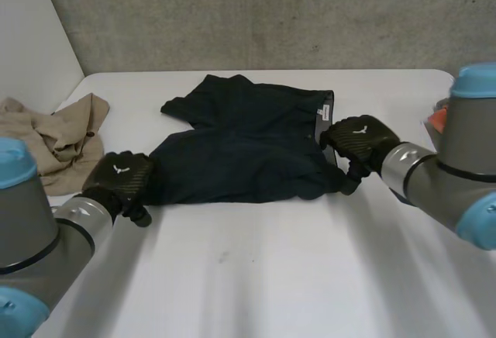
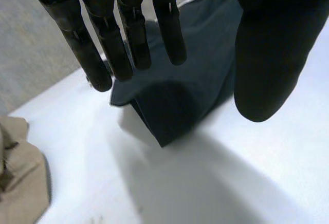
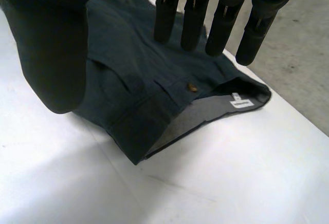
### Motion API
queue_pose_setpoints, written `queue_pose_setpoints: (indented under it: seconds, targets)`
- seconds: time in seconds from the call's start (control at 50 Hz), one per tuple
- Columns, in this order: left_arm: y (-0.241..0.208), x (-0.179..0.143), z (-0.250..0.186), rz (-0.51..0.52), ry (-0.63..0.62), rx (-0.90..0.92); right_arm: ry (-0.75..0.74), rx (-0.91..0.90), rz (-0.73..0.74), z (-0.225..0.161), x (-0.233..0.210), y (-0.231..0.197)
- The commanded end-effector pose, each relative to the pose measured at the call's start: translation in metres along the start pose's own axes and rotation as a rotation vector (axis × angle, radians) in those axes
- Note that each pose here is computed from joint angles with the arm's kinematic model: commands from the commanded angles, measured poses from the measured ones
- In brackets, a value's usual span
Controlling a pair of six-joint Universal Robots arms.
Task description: Fold the laundry.
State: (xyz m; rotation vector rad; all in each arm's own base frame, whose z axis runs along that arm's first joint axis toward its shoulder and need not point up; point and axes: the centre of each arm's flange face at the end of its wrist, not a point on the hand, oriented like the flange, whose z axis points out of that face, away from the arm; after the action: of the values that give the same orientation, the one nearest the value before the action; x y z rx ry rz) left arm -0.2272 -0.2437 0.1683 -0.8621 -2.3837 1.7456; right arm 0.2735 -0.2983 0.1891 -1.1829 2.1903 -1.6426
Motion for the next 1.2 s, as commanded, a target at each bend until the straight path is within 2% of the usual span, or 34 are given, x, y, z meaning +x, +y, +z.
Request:
queue_pose_setpoints:
  seconds: [0.02,0.2,0.42,0.58,0.68,0.82,0.88,0.96,1.02,1.08,1.16,1.2]
  targets:
    - [0.011,-0.004,0.037,-0.007,0.002,0.000,-0.026,0.030,-0.064,0.033,-0.019,0.021]
    - [0.023,-0.002,0.065,0.000,0.017,-0.019,0.003,0.091,-0.080,0.055,-0.026,0.030]
    - [0.020,0.000,0.092,0.106,-0.011,0.070,0.026,0.098,-0.051,0.063,-0.024,0.033]
    - [0.019,-0.003,0.098,0.148,-0.018,0.068,0.038,0.103,-0.055,0.062,-0.019,0.029]
    - [-0.002,-0.005,0.070,0.140,-0.011,0.054,0.022,0.071,-0.087,0.046,-0.017,0.020]
    - [-0.024,-0.001,-0.001,0.130,0.048,-0.035,-0.088,-0.122,-0.248,-0.008,-0.021,0.015]
    - [-0.019,0.006,-0.044,0.139,0.125,-0.143,-0.226,-0.307,-0.314,-0.053,-0.032,0.024]
    - [-0.006,0.015,-0.081,0.174,0.223,-0.276,-0.361,-0.450,-0.361,-0.098,-0.040,0.034]
    - [0.004,0.022,-0.102,0.208,0.304,-0.376,-0.395,-0.420,-0.427,-0.116,-0.042,0.033]
    - [0.005,0.024,-0.105,0.239,0.334,-0.389,-0.396,-0.375,-0.458,-0.122,-0.042,0.029]
    - [-0.006,0.023,-0.086,0.274,0.301,-0.304,-0.361,-0.336,-0.408,-0.110,-0.035,0.025]
    - [-0.019,0.026,-0.065,0.286,0.265,-0.210,-0.294,-0.303,-0.349,-0.093,-0.026,0.021]
